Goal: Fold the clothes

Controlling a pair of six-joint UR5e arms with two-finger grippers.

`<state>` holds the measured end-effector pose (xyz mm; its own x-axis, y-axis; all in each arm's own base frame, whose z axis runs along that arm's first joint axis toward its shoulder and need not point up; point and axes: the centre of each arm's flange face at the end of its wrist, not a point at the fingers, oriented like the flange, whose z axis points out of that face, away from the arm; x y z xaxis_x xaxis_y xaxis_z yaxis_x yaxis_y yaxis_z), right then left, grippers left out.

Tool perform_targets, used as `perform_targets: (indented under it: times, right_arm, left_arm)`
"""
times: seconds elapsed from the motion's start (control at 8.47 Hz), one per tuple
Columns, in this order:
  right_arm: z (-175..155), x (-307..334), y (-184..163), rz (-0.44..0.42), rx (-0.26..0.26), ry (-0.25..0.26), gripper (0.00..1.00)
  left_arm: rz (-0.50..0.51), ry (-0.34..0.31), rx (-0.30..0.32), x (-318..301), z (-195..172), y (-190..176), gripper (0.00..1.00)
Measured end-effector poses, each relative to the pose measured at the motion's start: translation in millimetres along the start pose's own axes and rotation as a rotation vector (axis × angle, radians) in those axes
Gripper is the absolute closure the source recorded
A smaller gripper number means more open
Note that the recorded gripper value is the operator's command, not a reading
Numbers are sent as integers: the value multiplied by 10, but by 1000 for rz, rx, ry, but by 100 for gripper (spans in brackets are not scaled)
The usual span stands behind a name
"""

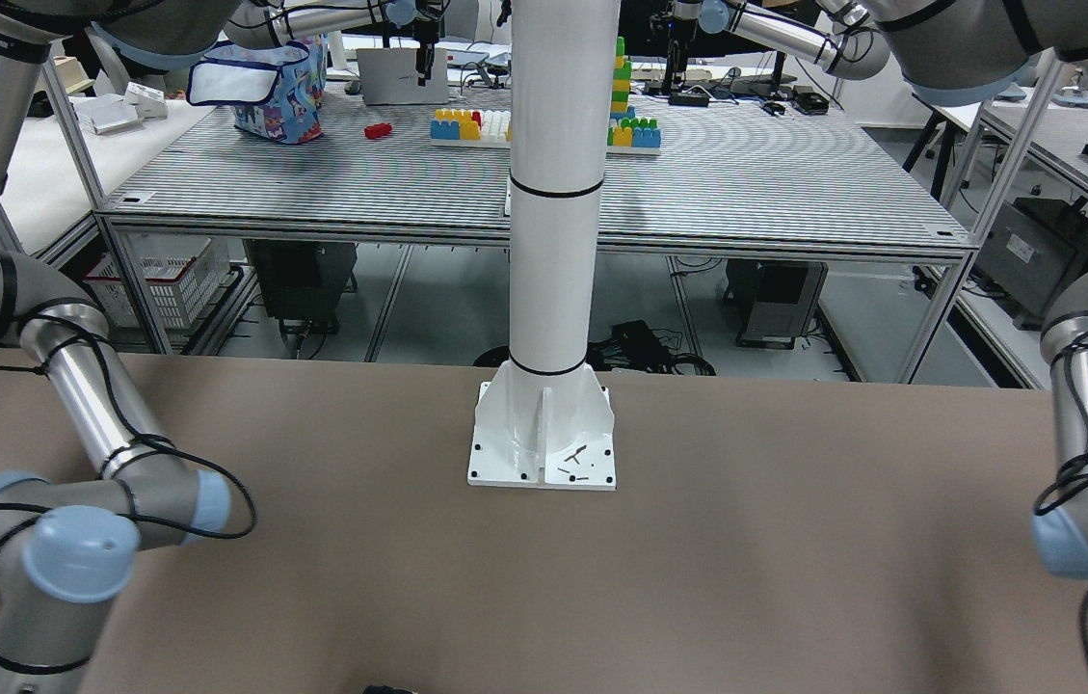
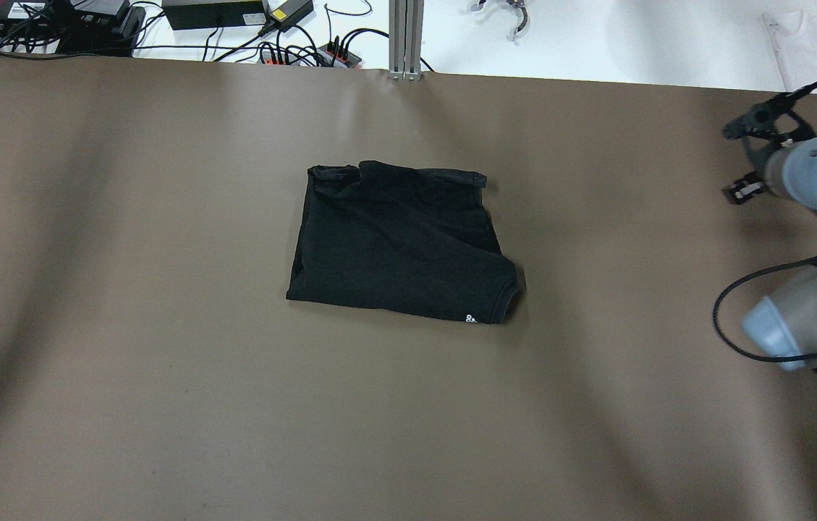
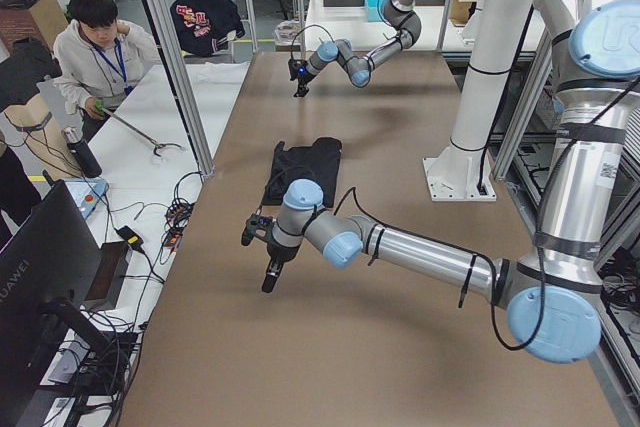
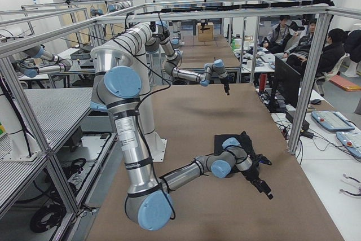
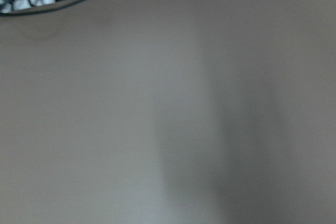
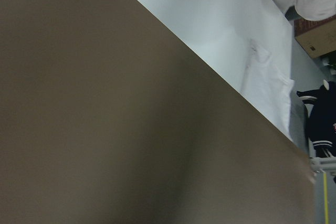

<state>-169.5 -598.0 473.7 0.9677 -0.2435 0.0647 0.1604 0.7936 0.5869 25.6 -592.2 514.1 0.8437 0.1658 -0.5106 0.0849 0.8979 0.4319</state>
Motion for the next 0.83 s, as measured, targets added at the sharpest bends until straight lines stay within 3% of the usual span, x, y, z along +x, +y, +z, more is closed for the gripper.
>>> perform_targets:
  times: [0.24, 0.47, 0.59, 0.83]
  right_arm:
    - [-34, 1199, 634, -87, -72, 45, 6]
    - [-80, 2024, 1334, -109, -137, 67, 6]
    - [-96, 2207, 1583, -106, -154, 76, 6]
    - [-193, 2327, 1718, -62, -142, 87, 6]
  left_arm:
    - [54, -85, 6, -862, -346, 213, 0]
    - [92, -156, -6, -1385, -469, 674, 0]
    - [125, -199, 3, -1529, -482, 914, 0]
    - [143, -254, 49, -1651, -642, 1094, 0]
